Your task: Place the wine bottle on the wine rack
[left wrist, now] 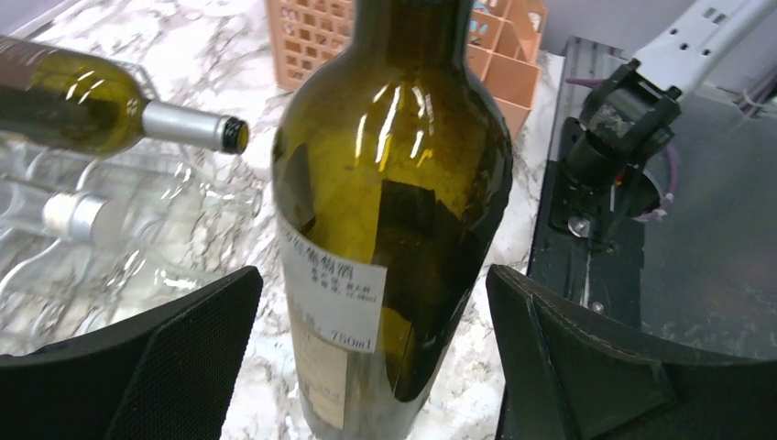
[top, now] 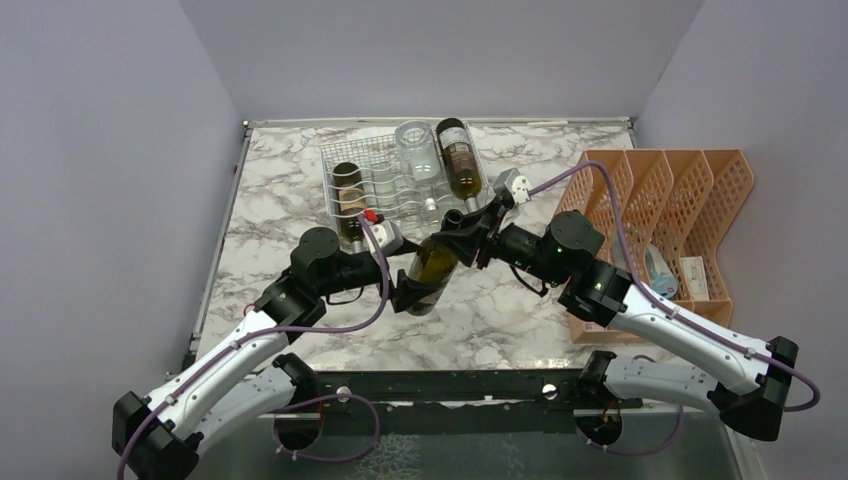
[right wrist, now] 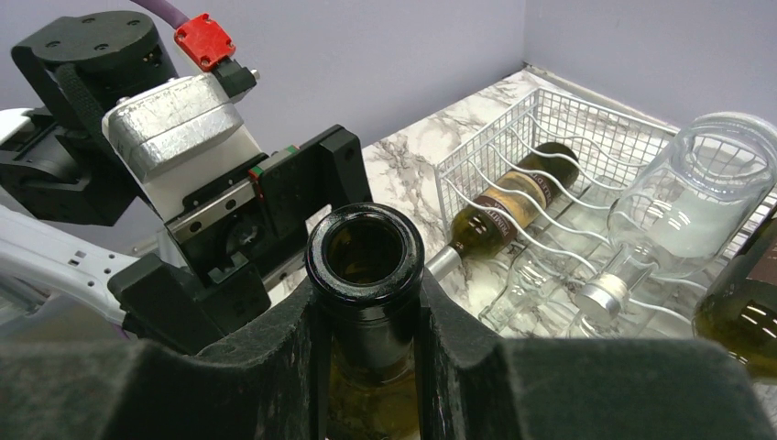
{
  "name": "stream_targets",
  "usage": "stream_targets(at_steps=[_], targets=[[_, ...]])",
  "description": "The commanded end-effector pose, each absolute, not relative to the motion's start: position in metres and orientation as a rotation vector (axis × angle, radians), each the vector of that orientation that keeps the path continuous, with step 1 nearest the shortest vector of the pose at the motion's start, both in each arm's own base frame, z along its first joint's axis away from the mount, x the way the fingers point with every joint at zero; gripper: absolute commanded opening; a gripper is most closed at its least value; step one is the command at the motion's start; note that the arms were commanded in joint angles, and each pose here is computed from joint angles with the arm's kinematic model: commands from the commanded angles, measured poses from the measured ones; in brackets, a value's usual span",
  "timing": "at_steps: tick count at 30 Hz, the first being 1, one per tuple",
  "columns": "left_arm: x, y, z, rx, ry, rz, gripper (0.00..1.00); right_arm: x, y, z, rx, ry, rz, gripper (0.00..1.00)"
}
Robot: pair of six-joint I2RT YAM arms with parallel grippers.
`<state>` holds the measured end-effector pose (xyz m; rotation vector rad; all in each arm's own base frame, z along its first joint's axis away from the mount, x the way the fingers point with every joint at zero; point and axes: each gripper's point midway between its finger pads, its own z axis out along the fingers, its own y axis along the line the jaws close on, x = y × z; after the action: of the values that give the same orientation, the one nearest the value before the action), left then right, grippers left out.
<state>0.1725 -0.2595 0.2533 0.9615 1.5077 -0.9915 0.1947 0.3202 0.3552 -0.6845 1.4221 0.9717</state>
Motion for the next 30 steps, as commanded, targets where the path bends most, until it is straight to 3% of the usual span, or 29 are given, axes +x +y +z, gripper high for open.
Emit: stream_targets(at_steps=[1, 13, 16, 19, 24, 25, 26, 30], targets=[[0.159, -0.276, 0.265, 1.074, 1.339, -1.089, 0.99, 0.186, 0.304, 0.442, -0.536, 1.190, 1.061, 0.01], [0.154, -0.291, 0.259, 1.118, 1.318, -1.193, 0.98, 0.177, 0.296, 0.466, -0.506, 1.107, 1.103, 0.01], [0.157, -0.293, 0.260, 1.119, 1.315, -1.191, 0.93, 0.176, 0.296, 0.467, -0.498, 1.099, 1.116, 0.01], [0.166, -0.294, 0.259, 1.089, 1.328, -1.152, 0.77, 0.174, 0.294, 0.467, -0.494, 1.095, 1.124, 0.01], [0.179, -0.287, 0.273, 1.076, 1.249, -1.012, 0.28, 0.173, 0.291, 0.460, -0.503, 1.140, 1.112, 0.04], [0.182, -0.285, 0.279, 1.079, 1.230, -0.977, 0.10, 0.172, 0.289, 0.458, -0.509, 1.156, 1.104, 0.10], [0.186, -0.283, 0.285, 1.082, 1.215, -0.929, 0.00, 0.171, 0.286, 0.455, -0.513, 1.176, 1.096, 0.18], [0.215, -0.265, 0.298, 1.079, 1.222, -0.668, 0.00, 0.166, 0.275, 0.442, -0.529, 1.265, 1.072, 0.60]])
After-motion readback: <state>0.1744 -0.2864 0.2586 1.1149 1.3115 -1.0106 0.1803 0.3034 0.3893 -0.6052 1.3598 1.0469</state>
